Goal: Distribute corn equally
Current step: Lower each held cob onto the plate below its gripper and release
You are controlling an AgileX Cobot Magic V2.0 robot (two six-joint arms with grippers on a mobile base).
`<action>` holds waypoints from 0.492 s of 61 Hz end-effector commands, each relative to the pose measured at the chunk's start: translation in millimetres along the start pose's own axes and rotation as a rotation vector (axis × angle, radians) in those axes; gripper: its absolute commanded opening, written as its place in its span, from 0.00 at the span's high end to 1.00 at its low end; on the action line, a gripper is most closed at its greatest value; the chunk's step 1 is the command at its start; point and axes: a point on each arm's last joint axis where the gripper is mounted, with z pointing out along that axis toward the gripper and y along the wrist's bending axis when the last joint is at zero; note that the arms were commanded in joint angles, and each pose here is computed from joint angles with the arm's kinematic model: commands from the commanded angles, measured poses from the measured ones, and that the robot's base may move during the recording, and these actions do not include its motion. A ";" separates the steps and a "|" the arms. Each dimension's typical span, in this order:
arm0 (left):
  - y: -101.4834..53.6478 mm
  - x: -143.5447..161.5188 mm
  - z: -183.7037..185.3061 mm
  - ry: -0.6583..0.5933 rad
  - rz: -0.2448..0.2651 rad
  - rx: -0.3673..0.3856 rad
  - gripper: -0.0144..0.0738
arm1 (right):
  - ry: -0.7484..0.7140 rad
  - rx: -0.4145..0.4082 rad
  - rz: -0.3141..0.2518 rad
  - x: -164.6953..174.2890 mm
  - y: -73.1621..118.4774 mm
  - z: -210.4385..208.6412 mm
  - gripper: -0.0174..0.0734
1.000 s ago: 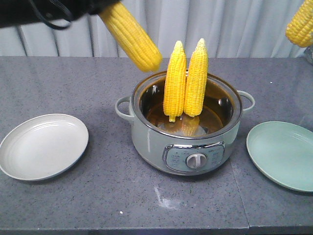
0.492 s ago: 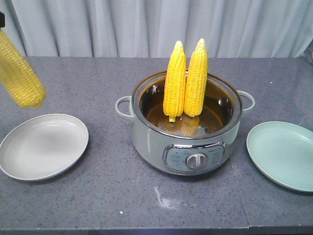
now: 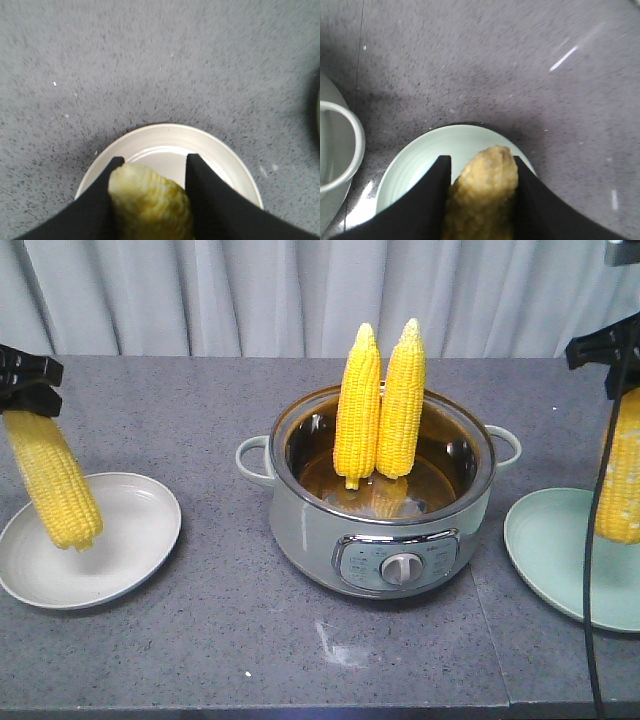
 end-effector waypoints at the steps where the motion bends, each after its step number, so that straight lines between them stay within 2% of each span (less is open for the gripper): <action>1: -2.6 -6.7 -6.9 -0.051 -0.017 0.015 0.84 | 0.003 0.011 -0.010 -2.4 -3.2 -0.8 0.81; 9: 1.4 -6.2 7.2 -0.014 -0.027 0.020 0.84 | 0.098 -0.027 0.007 2.9 -2.7 31.5 0.81; 13: 2.3 -6.1 10.2 -0.007 -0.029 0.020 0.84 | 0.151 -0.040 0.010 9.9 -7.1 47.0 0.81; 17: 3.2 -6.3 12.8 -0.005 -0.031 0.020 0.84 | 0.191 -0.046 0.037 17.7 -15.3 58.3 0.80; 30: 4.0 -6.3 15.4 0.000 -0.033 0.020 0.84 | 0.179 -0.131 0.063 26.0 -26.6 73.2 0.78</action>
